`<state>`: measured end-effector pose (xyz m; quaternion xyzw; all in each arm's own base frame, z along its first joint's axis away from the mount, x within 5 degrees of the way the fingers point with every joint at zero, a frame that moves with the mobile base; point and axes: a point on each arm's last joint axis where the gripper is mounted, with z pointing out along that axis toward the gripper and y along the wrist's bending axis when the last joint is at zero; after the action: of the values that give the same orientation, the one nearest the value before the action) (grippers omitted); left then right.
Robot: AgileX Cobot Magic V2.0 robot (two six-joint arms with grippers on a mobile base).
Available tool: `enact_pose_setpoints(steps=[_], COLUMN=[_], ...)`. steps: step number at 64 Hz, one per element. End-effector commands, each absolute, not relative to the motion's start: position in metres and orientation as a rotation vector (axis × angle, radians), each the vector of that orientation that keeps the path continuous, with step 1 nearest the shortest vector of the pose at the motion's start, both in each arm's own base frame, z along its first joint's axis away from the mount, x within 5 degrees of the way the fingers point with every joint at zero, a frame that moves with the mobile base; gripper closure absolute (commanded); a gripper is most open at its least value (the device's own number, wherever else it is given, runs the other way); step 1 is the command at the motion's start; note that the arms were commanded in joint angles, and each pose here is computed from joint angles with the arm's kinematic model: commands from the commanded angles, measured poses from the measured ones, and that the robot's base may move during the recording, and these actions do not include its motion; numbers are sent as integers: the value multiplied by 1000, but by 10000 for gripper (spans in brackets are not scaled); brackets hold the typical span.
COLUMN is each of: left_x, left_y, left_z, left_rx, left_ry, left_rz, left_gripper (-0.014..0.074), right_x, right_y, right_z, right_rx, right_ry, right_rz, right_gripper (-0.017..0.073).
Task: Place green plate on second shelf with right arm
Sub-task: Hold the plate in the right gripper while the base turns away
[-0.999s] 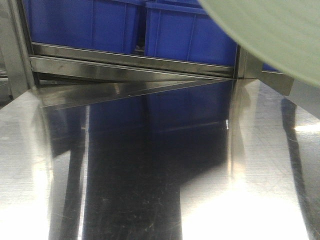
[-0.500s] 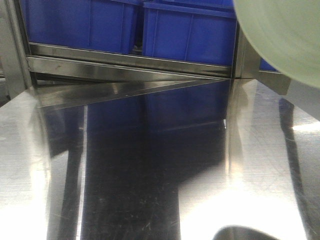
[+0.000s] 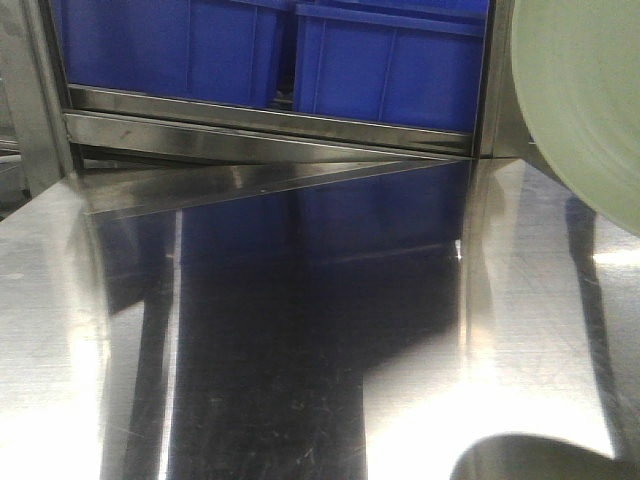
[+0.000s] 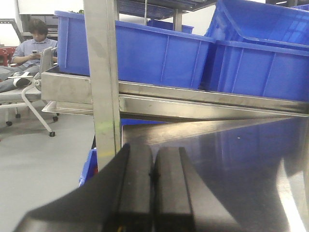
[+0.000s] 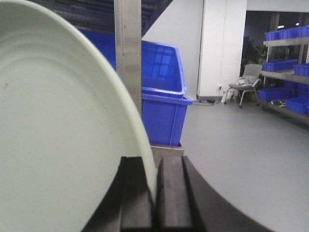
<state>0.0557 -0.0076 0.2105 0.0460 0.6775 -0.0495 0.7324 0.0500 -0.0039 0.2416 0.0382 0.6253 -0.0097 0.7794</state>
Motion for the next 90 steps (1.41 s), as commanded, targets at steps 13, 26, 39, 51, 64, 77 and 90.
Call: enact_pose_setpoints(steps=[13, 26, 39, 51, 64, 77, 90], left_x=[55, 55, 55, 55, 55, 55, 55], left_y=[-7, -7, -7, -7, -7, -7, -7], left_z=[206, 206, 206, 206, 206, 206, 206], left_rx=[89, 89, 89, 89, 89, 89, 89], left_ry=[1430, 1430, 1430, 1430, 1430, 1430, 1430], left_rz=[-116, -116, -116, -116, -116, -116, -116], left_gripper=[463, 463, 463, 463, 463, 463, 463], right_x=[43, 43, 43, 43, 43, 43, 43], right_y=[-5, -5, -5, -5, -5, -5, -5], right_z=[258, 259, 259, 259, 259, 259, 258], right_rx=[91, 92, 92, 92, 91, 91, 91], right_ry=[1121, 1111, 1111, 1111, 1112, 1114, 1116], right_rz=[-11, -12, -12, -12, -12, -12, -11], right_gripper=[505, 505, 505, 505, 505, 505, 505])
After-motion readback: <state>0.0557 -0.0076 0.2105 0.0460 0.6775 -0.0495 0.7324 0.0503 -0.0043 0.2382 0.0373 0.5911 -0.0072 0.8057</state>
